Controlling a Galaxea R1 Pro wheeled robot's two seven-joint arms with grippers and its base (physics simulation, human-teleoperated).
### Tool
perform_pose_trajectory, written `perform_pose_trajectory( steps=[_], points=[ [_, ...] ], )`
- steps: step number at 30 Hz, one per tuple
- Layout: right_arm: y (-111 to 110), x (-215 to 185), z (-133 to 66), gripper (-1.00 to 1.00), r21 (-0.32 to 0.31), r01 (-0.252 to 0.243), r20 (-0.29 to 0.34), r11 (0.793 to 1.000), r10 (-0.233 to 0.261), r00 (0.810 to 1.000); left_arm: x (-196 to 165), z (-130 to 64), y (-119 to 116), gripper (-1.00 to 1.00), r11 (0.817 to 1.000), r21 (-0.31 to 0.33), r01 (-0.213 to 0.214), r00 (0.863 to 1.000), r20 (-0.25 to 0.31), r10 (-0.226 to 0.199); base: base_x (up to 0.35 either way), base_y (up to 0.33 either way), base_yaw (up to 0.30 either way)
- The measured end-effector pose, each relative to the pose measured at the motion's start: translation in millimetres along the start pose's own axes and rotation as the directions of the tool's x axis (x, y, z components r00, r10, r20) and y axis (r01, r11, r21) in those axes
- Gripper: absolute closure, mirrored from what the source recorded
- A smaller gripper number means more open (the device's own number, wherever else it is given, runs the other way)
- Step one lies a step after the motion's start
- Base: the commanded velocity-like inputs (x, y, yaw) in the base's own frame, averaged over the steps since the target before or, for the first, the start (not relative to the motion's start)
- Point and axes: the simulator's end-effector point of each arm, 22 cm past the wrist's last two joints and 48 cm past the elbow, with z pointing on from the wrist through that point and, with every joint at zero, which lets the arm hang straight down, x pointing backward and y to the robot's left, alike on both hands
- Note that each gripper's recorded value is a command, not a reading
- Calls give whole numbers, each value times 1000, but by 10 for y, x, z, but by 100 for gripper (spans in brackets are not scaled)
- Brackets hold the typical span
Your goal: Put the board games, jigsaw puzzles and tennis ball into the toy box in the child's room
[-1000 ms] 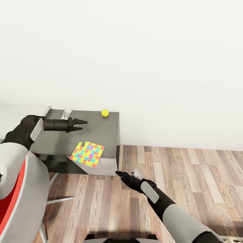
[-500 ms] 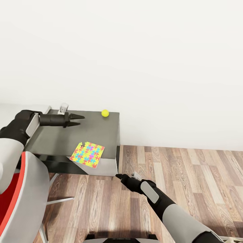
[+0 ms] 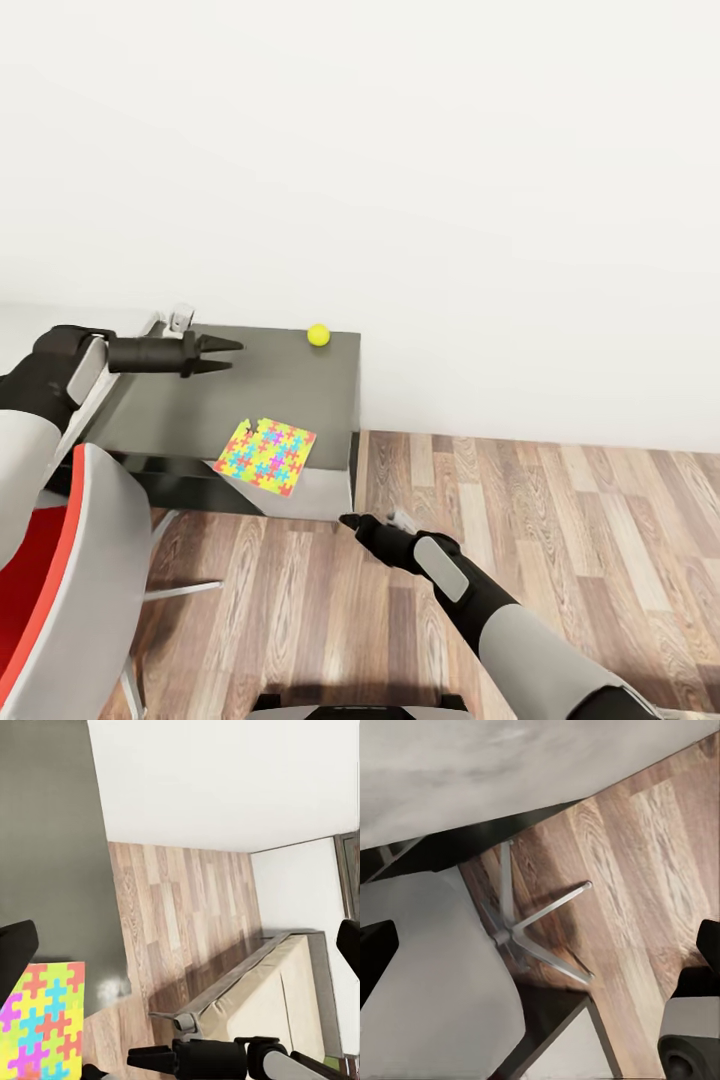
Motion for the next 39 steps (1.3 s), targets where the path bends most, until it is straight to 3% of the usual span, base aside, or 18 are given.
perform_pose_trajectory(
  steps=[6, 10, 12, 16, 33, 39],
  points=[
    [255, 84, 47, -100, -50, 10, -10, 999, -11, 1000, -3, -45, -69, -100, 999, 36, -1, 1000, 0, 1, 0, 0, 113],
    [614, 29, 0, -100, -166, 47, 4, 985, -47, 999, -2, -63, -89, -100, 999, 47, -2, 1000, 0, 2, 0, 0, 15],
    [838, 1, -51, -100, -246, 65, 13, 967, -64, 998, -10, -73, -98, -100, 999, 52, -1, 1000, 3, 1, 0, 0, 5],
    [1007, -21, -108, -100, -315, 78, 24, 946, -74, 997, -15, -77, -104, -100, 998, 55, -1, 1000, 5, 1, 0, 0, 2],
    [966, -139, -162, -100, -326, 101, 59, 940, -86, 995, -21, -57, -144, -100, 998, 69, -2, 1000, 7, 1, 0, 0, 0],
    [975, -61, -144, -100, -324, 117, 46, 939, -108, 993, -14, -56, -234, -100, 994, 109, -3, 1000, 5, 3, 0, 0, 0]
  ],
)
